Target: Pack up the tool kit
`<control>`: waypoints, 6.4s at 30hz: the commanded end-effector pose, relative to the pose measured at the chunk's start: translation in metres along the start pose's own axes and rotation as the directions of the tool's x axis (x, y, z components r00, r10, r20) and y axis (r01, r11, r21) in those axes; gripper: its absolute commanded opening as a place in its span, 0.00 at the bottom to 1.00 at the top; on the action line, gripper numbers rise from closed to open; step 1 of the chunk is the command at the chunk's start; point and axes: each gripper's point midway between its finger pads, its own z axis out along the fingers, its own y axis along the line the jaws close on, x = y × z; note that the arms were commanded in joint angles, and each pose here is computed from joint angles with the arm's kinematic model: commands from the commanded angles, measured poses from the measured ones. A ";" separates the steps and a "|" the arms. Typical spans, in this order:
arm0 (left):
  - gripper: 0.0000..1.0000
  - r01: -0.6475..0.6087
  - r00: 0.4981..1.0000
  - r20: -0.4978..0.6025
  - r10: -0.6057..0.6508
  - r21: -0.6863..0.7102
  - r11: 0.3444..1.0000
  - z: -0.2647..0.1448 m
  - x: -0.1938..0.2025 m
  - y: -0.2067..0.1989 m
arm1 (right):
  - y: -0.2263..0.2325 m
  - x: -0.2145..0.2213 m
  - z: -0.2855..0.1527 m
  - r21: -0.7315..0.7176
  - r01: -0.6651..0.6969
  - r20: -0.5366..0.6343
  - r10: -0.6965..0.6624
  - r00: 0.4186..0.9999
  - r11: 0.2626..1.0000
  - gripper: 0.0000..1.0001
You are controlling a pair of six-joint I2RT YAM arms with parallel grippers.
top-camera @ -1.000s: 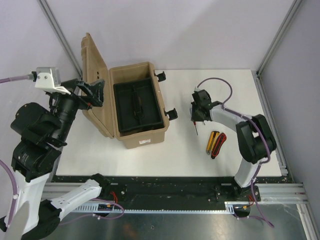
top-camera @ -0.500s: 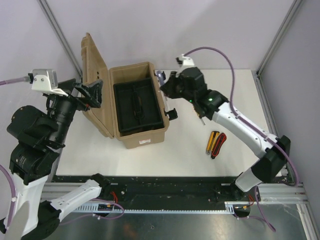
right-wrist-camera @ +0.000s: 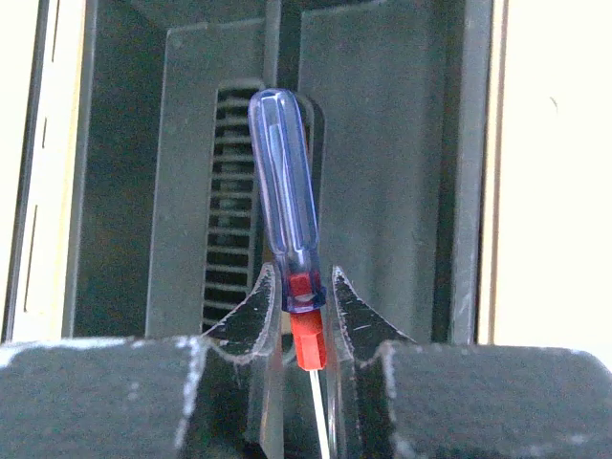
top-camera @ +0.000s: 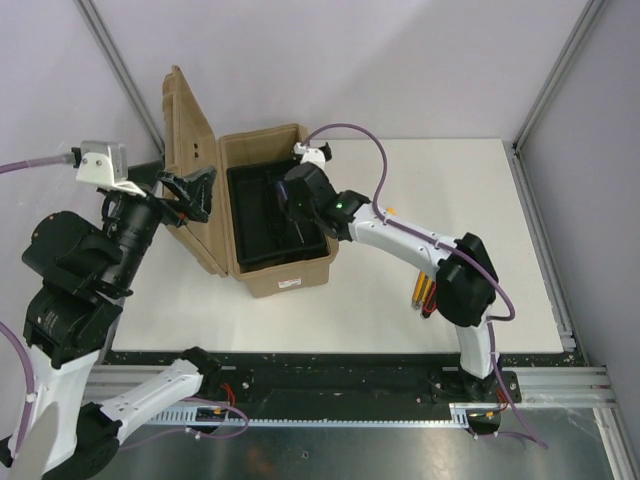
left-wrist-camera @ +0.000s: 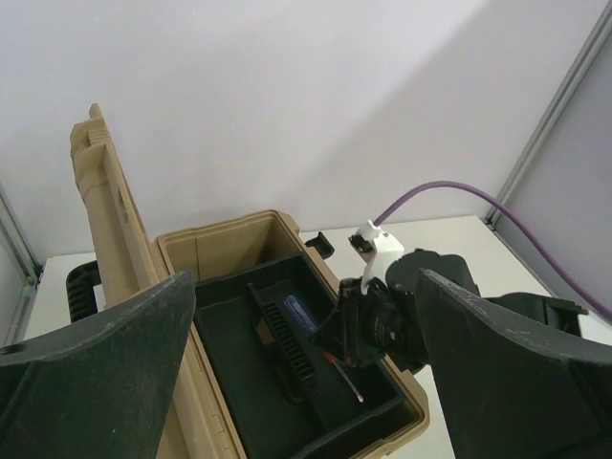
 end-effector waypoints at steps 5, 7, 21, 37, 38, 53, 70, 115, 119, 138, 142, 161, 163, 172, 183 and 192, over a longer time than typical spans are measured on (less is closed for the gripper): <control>0.99 -0.032 0.999 0.015 0.032 0.035 0.999 0.000 -0.001 -0.005 | 0.003 -0.043 0.009 0.079 -0.026 0.128 0.015 0.992 0.997 0.00; 0.99 -0.035 0.999 0.013 0.035 0.036 0.999 0.000 0.000 -0.005 | -0.001 -0.041 0.015 0.100 -0.030 0.121 0.018 0.992 0.995 0.00; 0.99 -0.042 0.999 0.010 0.042 0.028 0.999 0.001 0.001 -0.003 | -0.029 -0.028 0.032 0.219 -0.054 0.080 0.037 0.996 0.974 0.34; 0.99 -0.038 0.999 0.014 0.038 0.012 0.999 0.003 -0.002 -0.001 | -0.074 -0.115 -0.069 0.223 -0.040 0.294 -0.029 0.955 0.974 0.61; 0.99 -0.038 0.999 0.014 0.038 0.012 0.999 0.003 -0.002 -0.001 | -0.094 -0.111 -0.070 0.249 -0.047 0.283 -0.026 0.959 0.967 0.63; 1.00 -0.037 0.999 -0.007 0.037 0.027 0.999 0.010 0.004 -0.006 | -0.280 -0.004 -0.014 0.488 0.088 -0.137 -0.023 0.990 0.869 0.78; 0.99 -0.063 0.998 -0.006 0.063 0.043 0.997 0.015 0.001 -0.009 | -0.331 0.071 0.022 0.455 0.084 -0.351 0.091 0.932 0.886 0.48; 0.99 -0.043 0.999 -0.009 0.044 0.082 0.996 0.014 0.002 -0.017 | 0.023 -0.065 -0.048 -0.130 0.055 0.139 -0.037 0.990 0.990 0.00; 0.99 -0.040 0.999 -0.013 0.041 0.081 0.996 0.013 0.004 -0.016 | 0.022 -0.057 -0.029 -0.111 0.056 0.130 -0.042 0.991 0.992 0.00; 1.00 -0.046 0.999 0.002 0.046 0.114 0.992 0.008 -0.001 -0.021 | 0.006 -0.027 0.003 -0.025 0.034 0.053 -0.033 0.998 0.999 0.41; 1.00 -0.054 0.999 0.007 0.054 0.185 0.981 0.008 -0.004 -0.034 | 0.011 -0.050 -0.016 -0.032 0.037 0.103 -0.033 0.994 0.999 0.51; 0.99 0.177 0.937 -0.338 0.092 0.684 0.708 0.052 0.116 -0.205 | -0.177 -0.047 -0.167 0.370 -0.243 0.200 0.179 0.963 0.897 0.54; 0.99 0.247 0.902 -0.423 0.085 0.669 0.701 0.060 0.147 -0.227 | -0.205 -0.039 -0.182 0.442 -0.286 0.206 0.214 0.955 0.850 0.54; 0.99 0.310 0.717 -0.673 0.182 0.542 0.781 0.081 0.311 -0.313 | -0.317 0.048 -0.246 0.679 -0.445 0.250 0.385 0.888 0.584 0.53; 0.93 0.217 0.600 -0.762 0.245 0.449 0.867 0.100 0.459 -0.358 | -0.360 0.137 -0.288 0.718 -0.587 0.319 0.573 0.755 0.373 0.50; 0.59 0.156 0.569 -0.800 0.190 0.332 0.931 0.113 0.515 -0.351 | -0.353 0.139 -0.290 0.683 -0.627 0.330 0.609 0.722 0.374 0.48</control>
